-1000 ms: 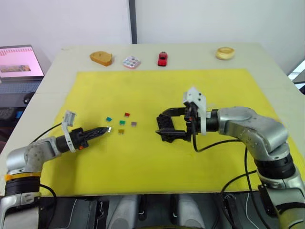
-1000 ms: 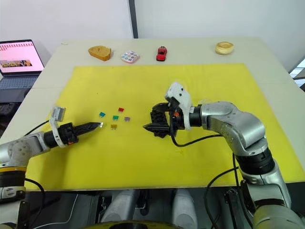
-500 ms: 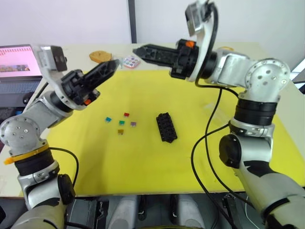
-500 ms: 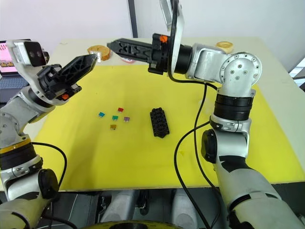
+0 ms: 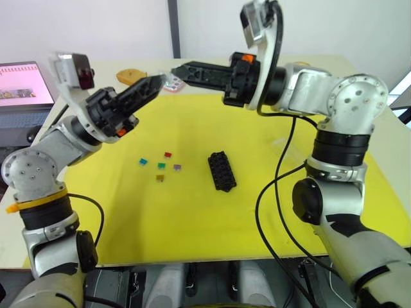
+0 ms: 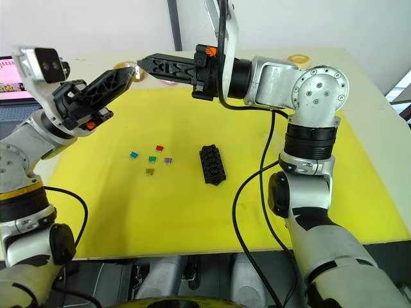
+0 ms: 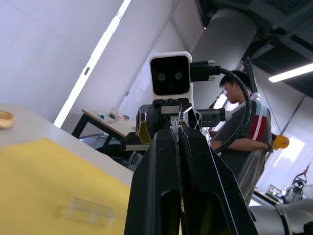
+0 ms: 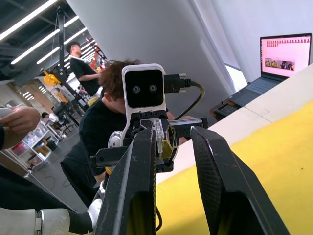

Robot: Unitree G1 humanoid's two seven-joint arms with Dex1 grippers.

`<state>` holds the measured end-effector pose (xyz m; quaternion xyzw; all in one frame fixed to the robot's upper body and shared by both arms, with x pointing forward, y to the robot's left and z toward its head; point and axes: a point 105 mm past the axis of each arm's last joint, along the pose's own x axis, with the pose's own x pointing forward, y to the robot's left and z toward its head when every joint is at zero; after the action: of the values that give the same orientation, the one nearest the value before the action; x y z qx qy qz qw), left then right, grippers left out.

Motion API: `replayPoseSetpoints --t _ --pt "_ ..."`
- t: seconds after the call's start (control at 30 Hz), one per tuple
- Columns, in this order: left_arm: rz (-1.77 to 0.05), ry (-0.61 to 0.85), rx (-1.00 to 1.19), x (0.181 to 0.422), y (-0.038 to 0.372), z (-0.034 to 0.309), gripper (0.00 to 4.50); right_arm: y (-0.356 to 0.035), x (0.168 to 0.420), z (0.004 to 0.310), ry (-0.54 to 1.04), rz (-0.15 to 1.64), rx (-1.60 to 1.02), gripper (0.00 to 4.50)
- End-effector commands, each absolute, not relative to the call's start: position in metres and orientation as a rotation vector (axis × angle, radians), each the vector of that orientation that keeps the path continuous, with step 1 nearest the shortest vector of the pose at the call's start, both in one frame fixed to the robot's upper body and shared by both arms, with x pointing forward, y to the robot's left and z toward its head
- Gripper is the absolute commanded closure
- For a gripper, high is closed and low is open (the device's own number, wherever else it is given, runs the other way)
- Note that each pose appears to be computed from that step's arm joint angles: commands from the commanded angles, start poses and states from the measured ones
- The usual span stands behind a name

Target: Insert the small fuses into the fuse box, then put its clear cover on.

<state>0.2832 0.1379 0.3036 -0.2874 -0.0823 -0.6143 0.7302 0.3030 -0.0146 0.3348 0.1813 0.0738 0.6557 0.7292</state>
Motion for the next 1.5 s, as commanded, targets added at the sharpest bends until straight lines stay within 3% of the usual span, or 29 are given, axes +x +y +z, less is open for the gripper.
replayPoseSetpoints --t 0.03,1.5 --pt "-1.375 -0.228 -0.606 0.2790 0.1401 0.3139 4.50 -0.0161 0.2962 0.3475 0.100 1.466 0.388 3.30" --pt "-1.387 -0.223 -0.588 0.2804 0.1332 0.3179 4.50 -0.0125 0.2929 0.3451 0.115 1.481 0.392 3.30"
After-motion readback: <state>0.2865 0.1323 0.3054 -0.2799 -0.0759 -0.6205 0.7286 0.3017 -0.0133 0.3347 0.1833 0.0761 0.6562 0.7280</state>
